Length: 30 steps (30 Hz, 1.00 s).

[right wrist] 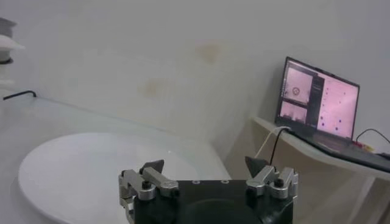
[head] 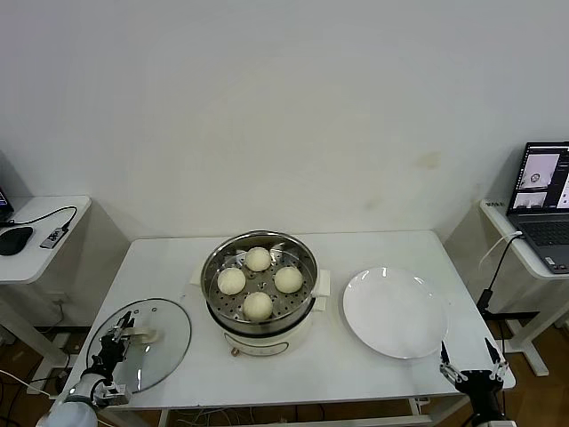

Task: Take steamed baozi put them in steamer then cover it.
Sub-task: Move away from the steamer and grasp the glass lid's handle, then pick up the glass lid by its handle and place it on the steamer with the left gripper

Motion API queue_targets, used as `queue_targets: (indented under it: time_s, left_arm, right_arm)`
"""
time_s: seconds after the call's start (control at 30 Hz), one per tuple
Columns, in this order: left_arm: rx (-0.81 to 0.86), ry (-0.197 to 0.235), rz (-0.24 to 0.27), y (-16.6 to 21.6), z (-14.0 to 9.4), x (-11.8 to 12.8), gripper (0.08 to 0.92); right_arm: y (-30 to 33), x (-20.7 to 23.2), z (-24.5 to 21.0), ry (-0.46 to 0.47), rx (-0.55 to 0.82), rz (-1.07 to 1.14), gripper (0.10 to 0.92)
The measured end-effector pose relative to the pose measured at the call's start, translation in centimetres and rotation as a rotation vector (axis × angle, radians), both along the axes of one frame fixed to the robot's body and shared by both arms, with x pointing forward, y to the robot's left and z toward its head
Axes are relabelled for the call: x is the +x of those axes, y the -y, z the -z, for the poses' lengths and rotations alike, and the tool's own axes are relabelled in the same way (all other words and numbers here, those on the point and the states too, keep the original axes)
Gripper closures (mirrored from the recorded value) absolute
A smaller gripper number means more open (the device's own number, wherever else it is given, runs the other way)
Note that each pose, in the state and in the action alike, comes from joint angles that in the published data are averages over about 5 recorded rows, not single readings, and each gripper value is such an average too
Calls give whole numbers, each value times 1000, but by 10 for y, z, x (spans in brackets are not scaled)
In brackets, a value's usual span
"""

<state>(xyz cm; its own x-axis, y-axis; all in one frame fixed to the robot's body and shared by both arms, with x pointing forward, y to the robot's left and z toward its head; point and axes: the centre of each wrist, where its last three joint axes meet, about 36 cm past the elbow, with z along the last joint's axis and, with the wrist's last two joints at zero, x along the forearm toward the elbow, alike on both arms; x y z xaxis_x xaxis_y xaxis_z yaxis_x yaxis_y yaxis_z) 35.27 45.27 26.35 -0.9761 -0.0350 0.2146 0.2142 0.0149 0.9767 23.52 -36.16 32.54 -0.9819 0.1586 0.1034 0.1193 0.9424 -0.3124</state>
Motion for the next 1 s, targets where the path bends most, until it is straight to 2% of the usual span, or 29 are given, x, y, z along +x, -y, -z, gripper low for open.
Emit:
queue_targets:
  time_s: [0.2, 0.37, 0.53, 0.73, 1.0]
  left_arm:
    - [-19, 22, -1, -1, 4, -4, 839]
    - [-16, 60, -4, -2, 1, -8, 846]
    - [9, 101, -5, -3, -13, -14, 846]
    - [42, 148, -27, -6, -44, -22, 846]
    - [58, 224, -70, -4, -108, -15, 846]
  right_arm:
    - [-5, 0, -1, 0, -4, -12, 200]
    - [-8, 0, -2, -2, -10, -26, 200]
    - [-10, 0, -4, 0, -19, -39, 200]
    - [-12, 1, -7, 6, -27, -53, 200]
    - [-19, 1, -7, 9, -29, -77, 200]
